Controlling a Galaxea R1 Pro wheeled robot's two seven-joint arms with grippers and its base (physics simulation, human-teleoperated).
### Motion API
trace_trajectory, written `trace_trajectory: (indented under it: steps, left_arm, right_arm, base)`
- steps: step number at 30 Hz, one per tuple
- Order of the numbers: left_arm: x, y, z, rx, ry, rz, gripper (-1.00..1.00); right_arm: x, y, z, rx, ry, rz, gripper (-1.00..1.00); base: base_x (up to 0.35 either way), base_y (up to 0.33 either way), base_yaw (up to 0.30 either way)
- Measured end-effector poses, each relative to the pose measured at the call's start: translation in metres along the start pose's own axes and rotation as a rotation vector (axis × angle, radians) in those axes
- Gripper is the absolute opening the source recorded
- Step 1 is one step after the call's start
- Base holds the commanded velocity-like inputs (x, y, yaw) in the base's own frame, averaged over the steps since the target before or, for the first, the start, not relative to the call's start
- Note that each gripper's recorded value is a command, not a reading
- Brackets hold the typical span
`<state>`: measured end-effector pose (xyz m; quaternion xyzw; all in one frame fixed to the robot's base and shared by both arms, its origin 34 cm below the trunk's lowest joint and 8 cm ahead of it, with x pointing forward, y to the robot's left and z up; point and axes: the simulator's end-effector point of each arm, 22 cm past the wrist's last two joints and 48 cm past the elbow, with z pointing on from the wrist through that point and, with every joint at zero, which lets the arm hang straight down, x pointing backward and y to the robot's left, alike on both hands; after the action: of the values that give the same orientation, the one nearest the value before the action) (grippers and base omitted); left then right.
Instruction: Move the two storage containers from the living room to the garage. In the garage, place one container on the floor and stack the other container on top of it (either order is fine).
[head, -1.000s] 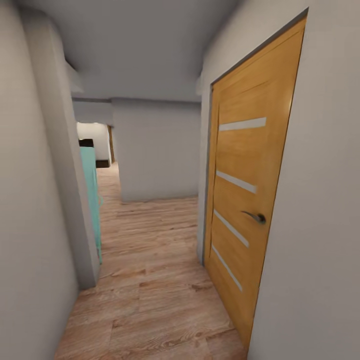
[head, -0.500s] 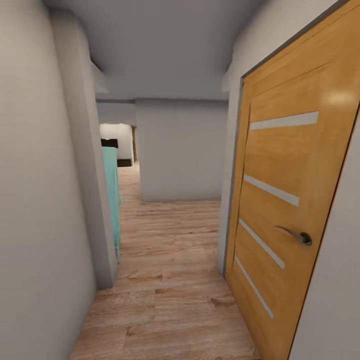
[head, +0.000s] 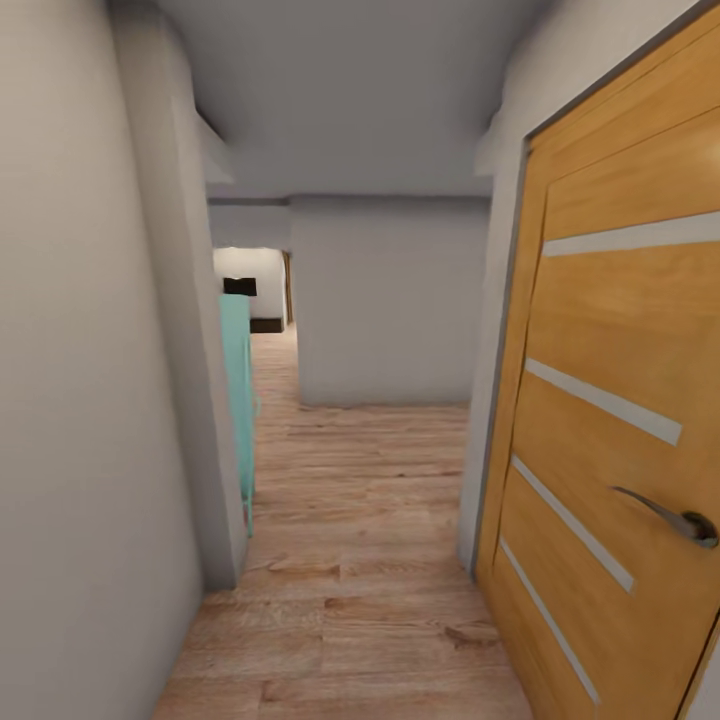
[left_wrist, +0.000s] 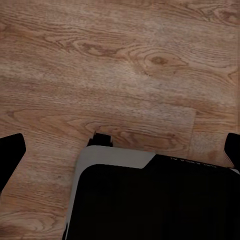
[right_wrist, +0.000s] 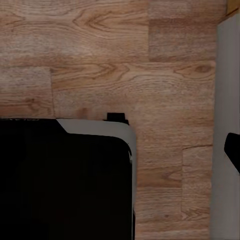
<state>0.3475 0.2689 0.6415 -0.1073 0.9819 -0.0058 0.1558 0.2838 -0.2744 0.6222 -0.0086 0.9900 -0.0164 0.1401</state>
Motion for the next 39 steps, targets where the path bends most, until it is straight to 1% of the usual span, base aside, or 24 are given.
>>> trace_trajectory:
  steps: [30, 35, 39]
  left_arm:
    - [0.0002, 0.0011, 0.0, -0.002, 0.001, 0.0, 1.0]
    - [0.0003, 0.0005, 0.0, -0.001, 0.002, 0.0, 1.0]
    - [0.0, 0.0004, 0.0, -0.001, 0.0, 0.0, 1.0]
  right_arm:
    - [0.0, -0.0024, 0.0, 0.003, 0.0, -0.002, 1.0]
    - [0.0013, 0.0064, 0.0, -0.008, 0.006, 0.006, 1.0]
    - [0.0022, 0.0017, 0.0, -0.002, 0.009, 0.005, 1.0]
  base:
    - [0.323, 0.0, 0.0]
    - [0.323, 0.0, 0.0]
    - [0.323, 0.0, 0.0]
